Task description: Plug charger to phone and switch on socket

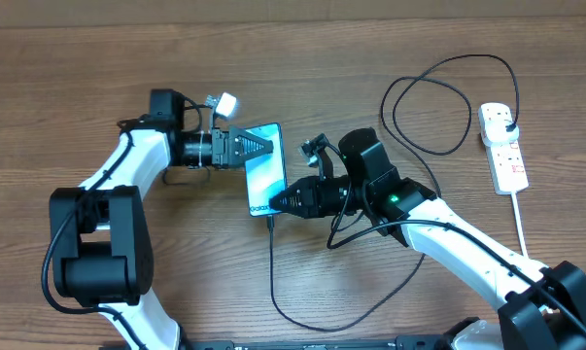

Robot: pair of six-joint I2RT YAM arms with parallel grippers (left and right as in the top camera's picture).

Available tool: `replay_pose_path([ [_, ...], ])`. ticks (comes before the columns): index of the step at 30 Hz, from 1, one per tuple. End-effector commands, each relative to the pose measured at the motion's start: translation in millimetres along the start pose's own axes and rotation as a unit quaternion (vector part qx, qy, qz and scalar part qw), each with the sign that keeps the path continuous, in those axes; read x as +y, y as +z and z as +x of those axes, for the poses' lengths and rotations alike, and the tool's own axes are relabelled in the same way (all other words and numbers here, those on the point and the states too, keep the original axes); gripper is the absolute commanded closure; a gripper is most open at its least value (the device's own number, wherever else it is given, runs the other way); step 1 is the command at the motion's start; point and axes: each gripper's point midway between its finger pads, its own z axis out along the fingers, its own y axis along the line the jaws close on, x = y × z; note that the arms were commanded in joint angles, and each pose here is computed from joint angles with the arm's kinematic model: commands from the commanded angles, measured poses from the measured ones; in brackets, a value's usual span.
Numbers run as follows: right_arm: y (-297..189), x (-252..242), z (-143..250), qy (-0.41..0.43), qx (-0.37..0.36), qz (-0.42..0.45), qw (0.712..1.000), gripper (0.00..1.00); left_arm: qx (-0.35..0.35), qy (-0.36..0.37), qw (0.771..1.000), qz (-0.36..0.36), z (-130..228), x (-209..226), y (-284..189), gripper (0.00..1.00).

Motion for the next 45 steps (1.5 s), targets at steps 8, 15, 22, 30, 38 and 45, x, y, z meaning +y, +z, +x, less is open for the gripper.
replay_pose_path([
  [8,-9,-32,-12,0.005,-0.045,0.102,0.994,0.96,-0.026,-0.052,0.978,-0.198,-5,66,-35,0.0],
  [15,-13,-57,-7,0.03,-0.046,0.157,0.986,0.96,-0.023,-0.053,0.963,-0.264,-3,87,-44,0.0],
  [22,-3,-79,3,0.052,-0.023,0.176,0.983,0.96,-0.021,-0.054,0.939,-0.339,0,109,-60,0.0],
  [30,6,-95,7,0.064,-0.011,0.186,0.98,0.96,-0.02,-0.055,0.925,-0.375,1,119,-69,0.0],
  [38,12,-110,14,0.078,0.003,0.197,0.977,0.96,-0.019,-0.055,0.904,-0.424,2,131,-82,0.0],
  [45,17,-123,21,0.091,0.017,0.208,0.974,0.96,-0.018,-0.054,0.857,-0.512,4,150,-110,0.0],
])
